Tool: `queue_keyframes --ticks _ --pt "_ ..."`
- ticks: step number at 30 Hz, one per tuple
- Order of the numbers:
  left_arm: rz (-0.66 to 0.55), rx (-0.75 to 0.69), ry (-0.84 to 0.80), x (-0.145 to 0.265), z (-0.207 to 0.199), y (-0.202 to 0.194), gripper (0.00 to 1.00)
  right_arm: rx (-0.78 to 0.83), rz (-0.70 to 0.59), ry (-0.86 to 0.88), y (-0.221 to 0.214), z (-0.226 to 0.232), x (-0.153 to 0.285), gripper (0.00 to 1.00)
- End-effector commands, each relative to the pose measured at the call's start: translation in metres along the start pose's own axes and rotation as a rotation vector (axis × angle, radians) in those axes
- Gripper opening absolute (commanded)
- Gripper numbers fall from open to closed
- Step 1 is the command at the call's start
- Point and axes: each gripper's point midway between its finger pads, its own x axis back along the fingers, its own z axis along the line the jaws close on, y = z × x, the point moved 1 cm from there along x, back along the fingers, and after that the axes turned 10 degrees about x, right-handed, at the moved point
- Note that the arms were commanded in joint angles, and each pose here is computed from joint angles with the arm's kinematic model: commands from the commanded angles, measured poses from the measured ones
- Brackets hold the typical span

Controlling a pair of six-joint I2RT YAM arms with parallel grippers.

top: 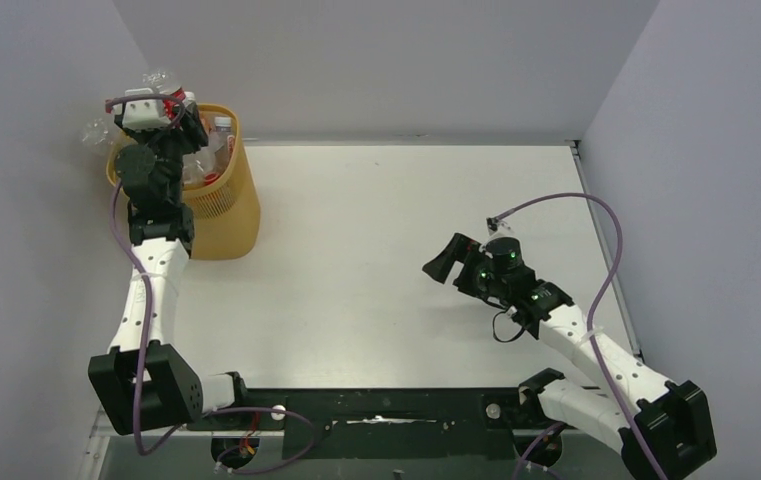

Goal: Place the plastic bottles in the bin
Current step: Place the plastic bottle in the trash bin.

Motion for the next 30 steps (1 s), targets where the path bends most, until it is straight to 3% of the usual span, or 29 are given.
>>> queue_keyframes --ticks 1,8,13,19,26,30 --pt "-0.047 0.052 -0.076 0.010 -0.016 0.013 0.51 0.043 -0.096 0.058 0.028 0.023 0.013 0.98" --pt "-0.018 0.076 -0.124 0.018 -0.023 0.000 0.52 0.049 -0.105 0.058 0.030 0.024 0.016 0.98" --pt "0.011 0.057 -0.111 0.000 -0.016 -0.019 0.55 0.059 -0.115 0.050 0.037 0.028 0.018 0.98" --pt "0.093 0.062 -0.063 -0.012 0.003 -0.046 0.66 0.067 -0.131 0.024 0.045 0.030 0.022 0.98" --pt "0.125 0.081 -0.044 -0.021 0.002 -0.020 0.85 0.080 -0.143 -0.020 0.060 0.032 0.026 0.98" --pt "0.146 0.103 -0.055 -0.020 -0.007 -0.003 0.85 0.094 -0.138 -0.049 0.067 0.033 0.028 0.98"
